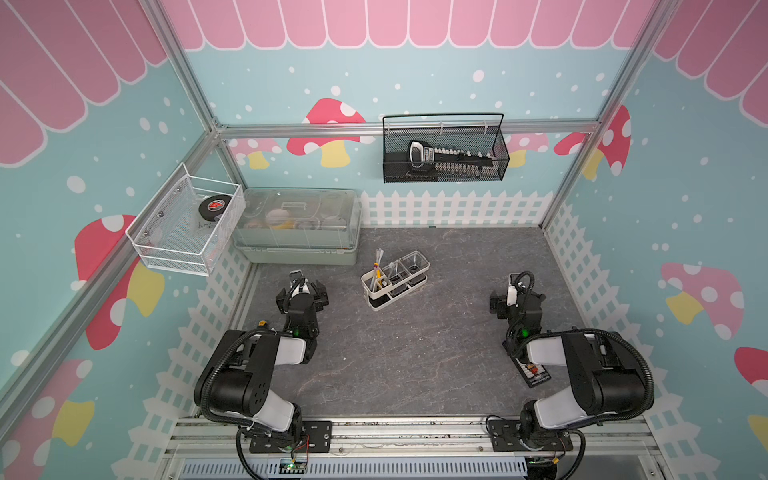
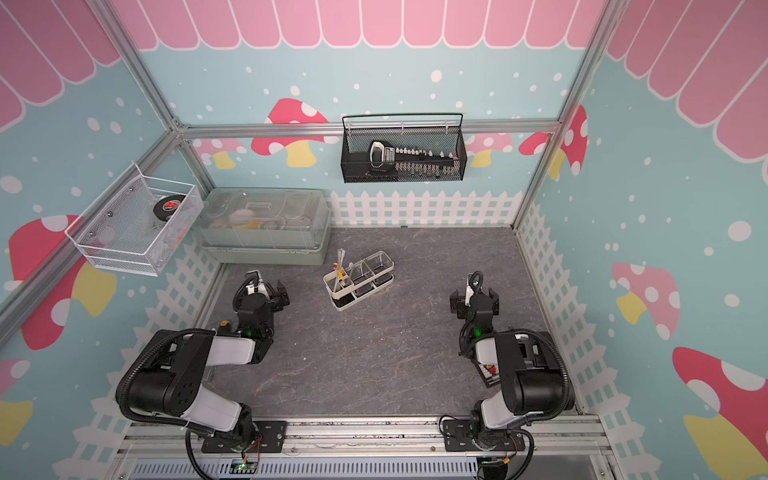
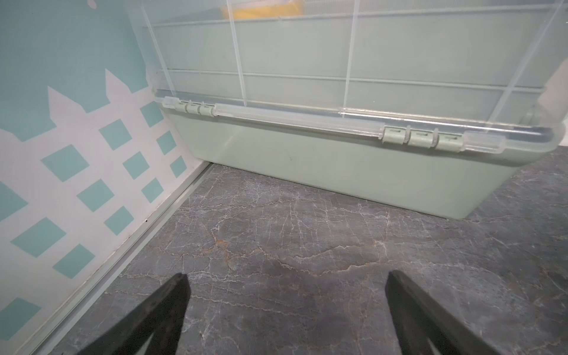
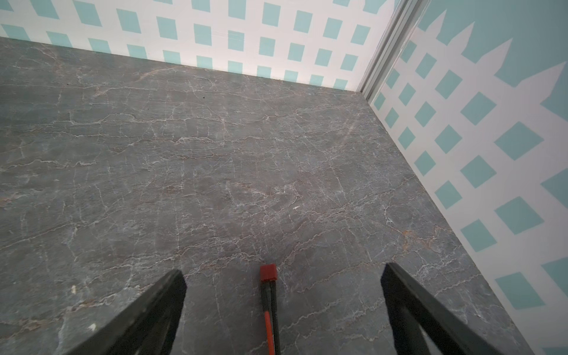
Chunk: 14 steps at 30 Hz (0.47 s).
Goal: Place the toothbrush into the toothbrush holder
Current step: Reset both arms
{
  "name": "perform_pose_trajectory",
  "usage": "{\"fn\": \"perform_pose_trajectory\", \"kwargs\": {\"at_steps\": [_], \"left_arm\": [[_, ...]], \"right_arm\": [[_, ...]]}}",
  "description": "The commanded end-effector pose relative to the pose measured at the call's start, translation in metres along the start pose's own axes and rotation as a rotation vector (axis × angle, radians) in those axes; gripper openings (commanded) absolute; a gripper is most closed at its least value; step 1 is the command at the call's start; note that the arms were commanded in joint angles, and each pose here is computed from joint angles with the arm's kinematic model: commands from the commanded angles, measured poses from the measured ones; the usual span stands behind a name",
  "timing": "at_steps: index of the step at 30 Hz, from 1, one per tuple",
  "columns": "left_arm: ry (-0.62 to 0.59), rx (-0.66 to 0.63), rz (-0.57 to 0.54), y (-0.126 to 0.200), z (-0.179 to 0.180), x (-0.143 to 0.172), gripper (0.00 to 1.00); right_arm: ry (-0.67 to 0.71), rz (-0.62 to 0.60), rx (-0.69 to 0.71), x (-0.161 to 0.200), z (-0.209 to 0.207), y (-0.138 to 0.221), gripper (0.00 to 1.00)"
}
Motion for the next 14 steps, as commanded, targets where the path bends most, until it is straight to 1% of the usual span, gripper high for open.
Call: {"fn": "perform_pose_trajectory", "kwargs": {"at_steps": [1,3,4,8,12,14], "left_arm": [[0.009,0.014,-0.036,0.002,-0.002,-0.005,0.99],[0.009,0.014,-0.033,0.001,-0.001,-0.004,0.99],[0.009,0.015,-0.037,0.001,-0.001,-0.004,0.99],[0.011,0.025,-0.024,-0.001,-0.001,-0.004,0.99],[0.016,0.035,-0.013,-0.003,0.000,-0.004,0.99],[0.016,0.036,-0.014,-0.002,0.000,-0.004,0.99]], "right_arm": [[-0.011,-0.026,0.020,-0.007,-0.002,-0.002,0.99],[-0.065,-0.024,0.136,-0.003,-0.014,0.002,0.99],[-0.082,-0.039,0.155,-0.001,-0.017,0.006,0.99],[-0.079,-0.046,0.145,-0.002,-0.016,0.006,0.99],[-0.045,-0.048,0.074,-0.004,-0.008,0.003,0.99],[-0.030,-0.027,0.049,-0.006,-0.005,-0.001,0.99]]}}
Point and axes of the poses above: each gripper's point midway between its finger pads, its own y axis back along the fingers, its own z axis along the line the jaws close on, x = y × z, the point moved 7 cm from there along y, back along the fingers, and after that the axes turned 1 degree about y, right-handed, at the moved point
